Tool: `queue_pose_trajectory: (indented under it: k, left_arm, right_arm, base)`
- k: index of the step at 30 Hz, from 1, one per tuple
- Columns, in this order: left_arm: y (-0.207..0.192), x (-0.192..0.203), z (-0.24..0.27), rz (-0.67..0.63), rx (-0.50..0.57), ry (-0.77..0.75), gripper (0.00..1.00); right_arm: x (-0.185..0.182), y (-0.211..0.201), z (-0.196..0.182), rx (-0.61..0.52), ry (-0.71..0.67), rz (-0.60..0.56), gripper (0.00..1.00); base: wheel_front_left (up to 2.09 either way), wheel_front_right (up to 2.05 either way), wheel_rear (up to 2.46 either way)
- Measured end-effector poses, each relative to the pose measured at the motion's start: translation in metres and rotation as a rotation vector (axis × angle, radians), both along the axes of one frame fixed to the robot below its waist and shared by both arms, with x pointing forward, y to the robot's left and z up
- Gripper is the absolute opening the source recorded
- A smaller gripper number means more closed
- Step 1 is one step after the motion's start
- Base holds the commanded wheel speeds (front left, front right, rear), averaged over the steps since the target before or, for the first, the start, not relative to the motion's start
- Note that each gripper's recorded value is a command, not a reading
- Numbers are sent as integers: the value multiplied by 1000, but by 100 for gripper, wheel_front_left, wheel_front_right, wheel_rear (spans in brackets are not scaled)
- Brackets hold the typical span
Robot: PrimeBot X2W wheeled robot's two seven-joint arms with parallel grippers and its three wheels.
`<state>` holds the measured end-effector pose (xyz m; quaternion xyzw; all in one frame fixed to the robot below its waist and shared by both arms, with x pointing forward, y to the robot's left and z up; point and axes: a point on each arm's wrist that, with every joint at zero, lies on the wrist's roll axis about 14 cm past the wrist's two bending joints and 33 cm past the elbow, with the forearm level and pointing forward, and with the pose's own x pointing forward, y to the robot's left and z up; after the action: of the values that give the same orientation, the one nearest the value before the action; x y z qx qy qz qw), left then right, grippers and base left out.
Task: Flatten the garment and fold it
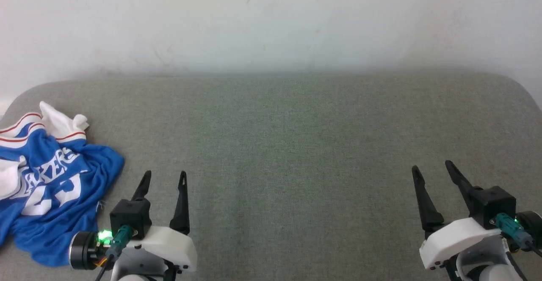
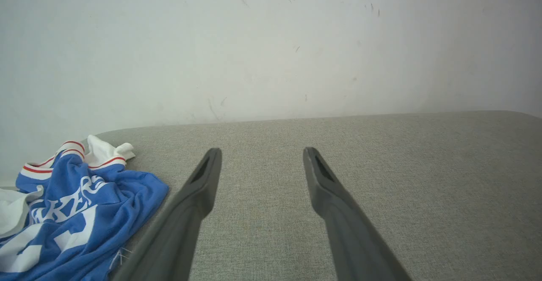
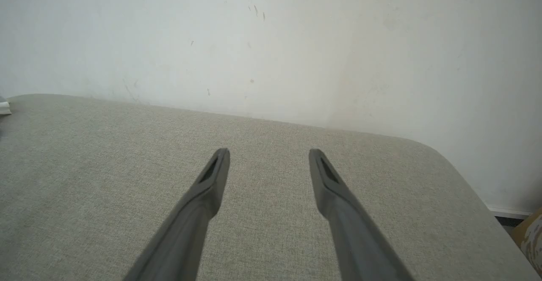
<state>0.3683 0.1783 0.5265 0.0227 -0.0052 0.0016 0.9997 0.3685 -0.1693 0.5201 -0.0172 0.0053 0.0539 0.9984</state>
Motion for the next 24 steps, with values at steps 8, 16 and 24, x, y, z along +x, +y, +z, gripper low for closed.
queue_pose_trajectory:
  k: [8, 16, 24]
  left_arm:
    - [8, -5, 1, 31, -13, -13, 100]
    - [25, -16, 2, 87, -23, -24, 100]
    - [42, -33, -1, 147, -31, -26, 100]
  right_arm:
    - [5, 4, 2, 10, -17, 13, 100]
    - [13, 17, 5, 15, -33, 51, 100]
    - [21, 37, 7, 20, -49, 108, 100]
  base:
    - [0, 0, 0]
    - [0, 0, 0]
    - [0, 0, 0]
